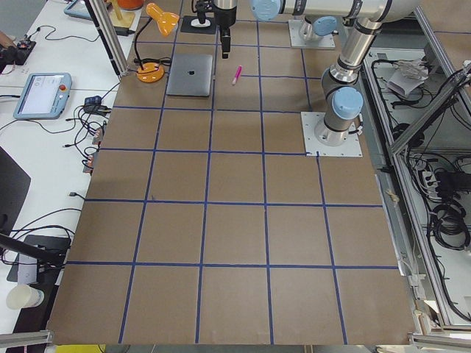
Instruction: Place pen and mouse around notebook
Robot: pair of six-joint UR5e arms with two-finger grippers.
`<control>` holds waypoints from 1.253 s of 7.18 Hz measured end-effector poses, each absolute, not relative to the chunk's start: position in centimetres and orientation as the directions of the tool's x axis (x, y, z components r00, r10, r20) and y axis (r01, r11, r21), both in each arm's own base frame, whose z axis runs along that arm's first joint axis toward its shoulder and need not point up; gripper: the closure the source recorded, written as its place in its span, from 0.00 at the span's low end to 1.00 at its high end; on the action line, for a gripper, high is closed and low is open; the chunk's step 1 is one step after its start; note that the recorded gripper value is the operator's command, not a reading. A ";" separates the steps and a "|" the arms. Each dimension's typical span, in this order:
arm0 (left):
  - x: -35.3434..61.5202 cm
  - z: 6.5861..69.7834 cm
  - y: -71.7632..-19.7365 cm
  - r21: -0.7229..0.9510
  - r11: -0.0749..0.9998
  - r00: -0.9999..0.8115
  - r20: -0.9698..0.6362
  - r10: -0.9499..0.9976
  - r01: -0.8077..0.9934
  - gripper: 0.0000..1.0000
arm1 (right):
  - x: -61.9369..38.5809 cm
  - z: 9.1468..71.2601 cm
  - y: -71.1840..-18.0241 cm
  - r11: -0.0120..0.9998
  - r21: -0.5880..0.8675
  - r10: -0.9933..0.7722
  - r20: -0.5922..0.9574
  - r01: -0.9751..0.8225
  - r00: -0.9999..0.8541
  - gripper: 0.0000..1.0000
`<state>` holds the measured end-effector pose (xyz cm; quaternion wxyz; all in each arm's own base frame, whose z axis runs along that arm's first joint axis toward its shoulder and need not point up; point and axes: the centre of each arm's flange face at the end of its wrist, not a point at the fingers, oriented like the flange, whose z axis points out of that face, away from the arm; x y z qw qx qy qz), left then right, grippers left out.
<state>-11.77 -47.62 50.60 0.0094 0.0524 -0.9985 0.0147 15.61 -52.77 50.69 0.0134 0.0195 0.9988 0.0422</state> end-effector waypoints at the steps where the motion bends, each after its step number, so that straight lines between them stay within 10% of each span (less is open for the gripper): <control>1: -11.7 50.6 -47.3 -0.020 0.995 -0.995 0.022 -0.099 -0.099 0.00 | 15.5 50.6 -52.9 0.996 0.078 0.041 -0.025 0.039 -0.999 0.00; 9: -11.6 50.9 -47.0 -0.026 0.995 -0.995 0.021 -0.097 -0.098 0.00 | 15.3 51.3 -53.2 0.999 0.023 0.030 -0.014 0.030 -0.999 0.00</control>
